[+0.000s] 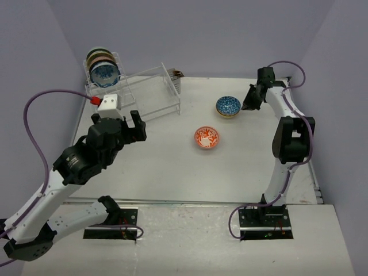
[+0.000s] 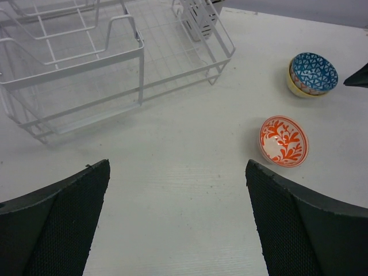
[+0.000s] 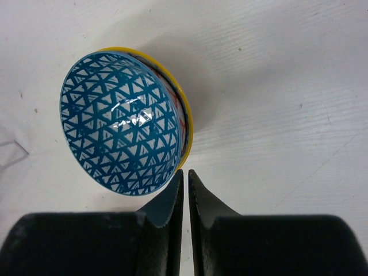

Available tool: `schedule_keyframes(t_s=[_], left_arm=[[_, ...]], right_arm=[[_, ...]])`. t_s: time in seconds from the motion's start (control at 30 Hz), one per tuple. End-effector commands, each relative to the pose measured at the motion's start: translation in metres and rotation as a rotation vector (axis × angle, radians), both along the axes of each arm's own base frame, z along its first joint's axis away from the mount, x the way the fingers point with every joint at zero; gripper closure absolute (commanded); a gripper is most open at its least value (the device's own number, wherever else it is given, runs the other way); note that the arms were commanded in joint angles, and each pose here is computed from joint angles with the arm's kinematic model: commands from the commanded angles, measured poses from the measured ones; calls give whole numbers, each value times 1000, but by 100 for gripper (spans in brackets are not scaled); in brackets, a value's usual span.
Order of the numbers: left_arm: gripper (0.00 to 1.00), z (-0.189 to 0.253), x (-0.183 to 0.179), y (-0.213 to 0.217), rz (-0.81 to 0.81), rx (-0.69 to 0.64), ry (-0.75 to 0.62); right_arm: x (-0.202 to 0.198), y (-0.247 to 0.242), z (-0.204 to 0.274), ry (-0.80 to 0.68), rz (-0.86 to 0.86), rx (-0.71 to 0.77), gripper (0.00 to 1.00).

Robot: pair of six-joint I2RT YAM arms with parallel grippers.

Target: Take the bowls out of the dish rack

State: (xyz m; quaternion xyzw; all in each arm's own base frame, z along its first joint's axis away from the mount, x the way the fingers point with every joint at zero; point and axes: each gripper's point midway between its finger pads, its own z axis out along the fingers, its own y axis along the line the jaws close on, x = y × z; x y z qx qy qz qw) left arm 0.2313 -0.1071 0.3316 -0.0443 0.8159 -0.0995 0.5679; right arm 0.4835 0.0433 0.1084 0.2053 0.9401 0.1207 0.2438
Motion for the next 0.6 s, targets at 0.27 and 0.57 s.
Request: schedule_keyframes(t_s=[0.27,0.57], left_arm=[[0,40,34,-2,149,-75,-101],[0,93,107,48,384,-342,-145]], right_arm=[[4,8,4,-70,26,45,96],[-55,33,138,-419,70,195,91]])
